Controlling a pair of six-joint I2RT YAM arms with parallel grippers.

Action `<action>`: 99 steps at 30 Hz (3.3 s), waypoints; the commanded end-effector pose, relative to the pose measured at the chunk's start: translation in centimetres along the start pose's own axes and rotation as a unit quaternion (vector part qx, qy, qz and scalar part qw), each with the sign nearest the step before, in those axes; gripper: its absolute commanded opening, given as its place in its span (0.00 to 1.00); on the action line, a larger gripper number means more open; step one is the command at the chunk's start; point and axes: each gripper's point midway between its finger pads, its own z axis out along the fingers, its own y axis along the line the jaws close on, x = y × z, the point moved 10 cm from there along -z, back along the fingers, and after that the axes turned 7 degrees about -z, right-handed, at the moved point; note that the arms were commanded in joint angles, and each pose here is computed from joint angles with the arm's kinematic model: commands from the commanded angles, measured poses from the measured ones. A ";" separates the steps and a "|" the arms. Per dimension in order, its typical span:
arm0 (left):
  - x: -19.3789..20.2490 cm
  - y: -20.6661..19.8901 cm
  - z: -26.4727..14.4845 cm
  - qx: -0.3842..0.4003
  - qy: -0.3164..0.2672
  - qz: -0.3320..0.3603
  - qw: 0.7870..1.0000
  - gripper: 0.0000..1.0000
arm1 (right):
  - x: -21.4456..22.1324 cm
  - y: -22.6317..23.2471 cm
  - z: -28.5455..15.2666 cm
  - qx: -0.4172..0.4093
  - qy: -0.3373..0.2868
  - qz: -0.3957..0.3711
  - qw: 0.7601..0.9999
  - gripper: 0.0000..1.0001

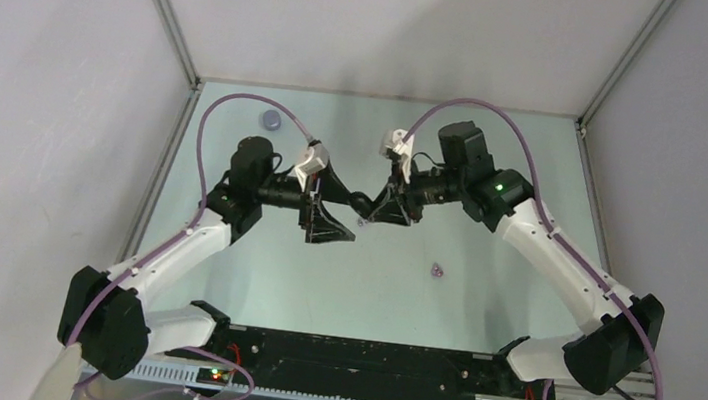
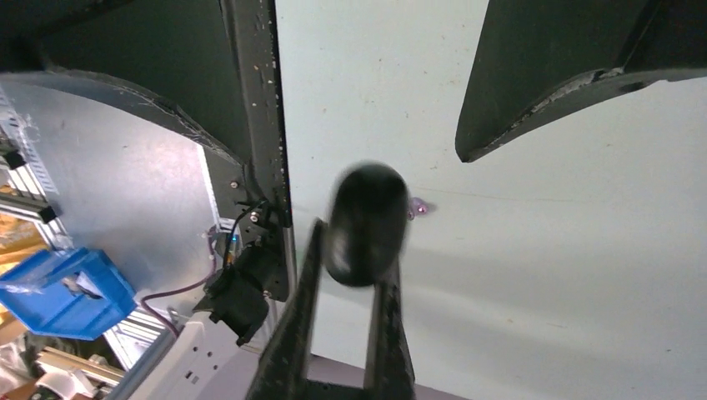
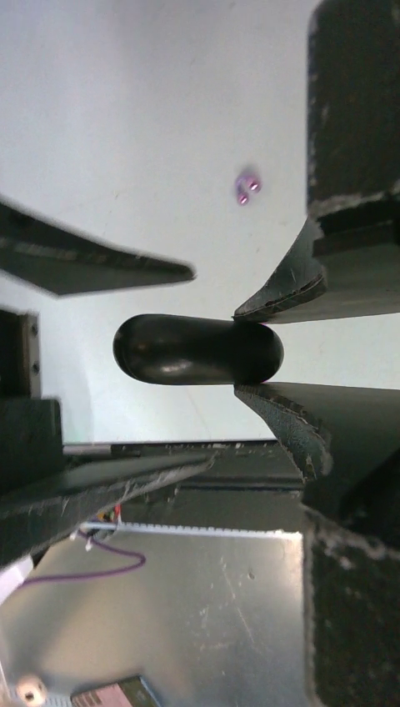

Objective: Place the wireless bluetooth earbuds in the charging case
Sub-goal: Place the charging case with the earbuds at the center of the board.

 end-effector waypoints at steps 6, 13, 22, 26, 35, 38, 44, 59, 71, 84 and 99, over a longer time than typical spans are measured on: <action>-2.6 0.1 -1.7 -0.085 -0.018 0.065 0.994 0.99 | 2.8 -4.7 -5.0 0.054 0.067 -0.005 0.996 0.05; -2.9 0.2 -2.3 -0.111 -0.026 0.073 0.991 0.99 | 6.7 -10.3 -7.9 0.079 0.134 0.068 0.985 0.06; -2.8 0.5 -2.3 -0.118 -0.025 0.073 0.990 0.99 | 11.7 -15.7 -9.8 0.103 0.245 0.113 0.958 0.07; -2.7 0.6 -2.3 -0.118 -0.024 0.075 0.990 0.99 | 14.7 -17.7 -10.1 0.094 0.286 0.150 0.942 0.07; -2.9 -0.3 -2.6 -0.091 0.003 0.087 0.992 0.99 | 13.3 -18.9 -1.5 0.043 0.255 0.126 0.958 0.08; -3.7 -1.5 -3.5 -0.085 0.025 0.115 0.989 0.99 | 13.0 -20.4 2.4 0.020 0.235 0.152 0.960 0.08; -4.3 -3.0 -5.2 -0.089 0.036 0.158 0.983 0.99 | 11.3 -22.5 8.2 0.003 0.190 0.135 0.972 0.09; -3.9 -2.7 -5.2 -0.083 0.033 0.157 0.984 0.99 | 13.5 -20.3 15.5 -0.018 0.232 0.086 0.969 0.12; -3.8 -2.5 -5.0 -0.072 0.029 0.149 0.986 0.99 | 14.9 -18.8 16.8 -0.038 0.282 0.057 0.957 0.15; -3.6 -2.3 -4.9 -0.065 0.026 0.140 0.988 1.00 | 13.0 -19.8 15.7 0.010 0.270 0.036 0.962 0.45; -4.2 -1.4 -5.0 -0.121 0.020 0.128 0.984 0.99 | 9.7 -21.7 12.8 0.113 0.258 0.016 0.959 0.77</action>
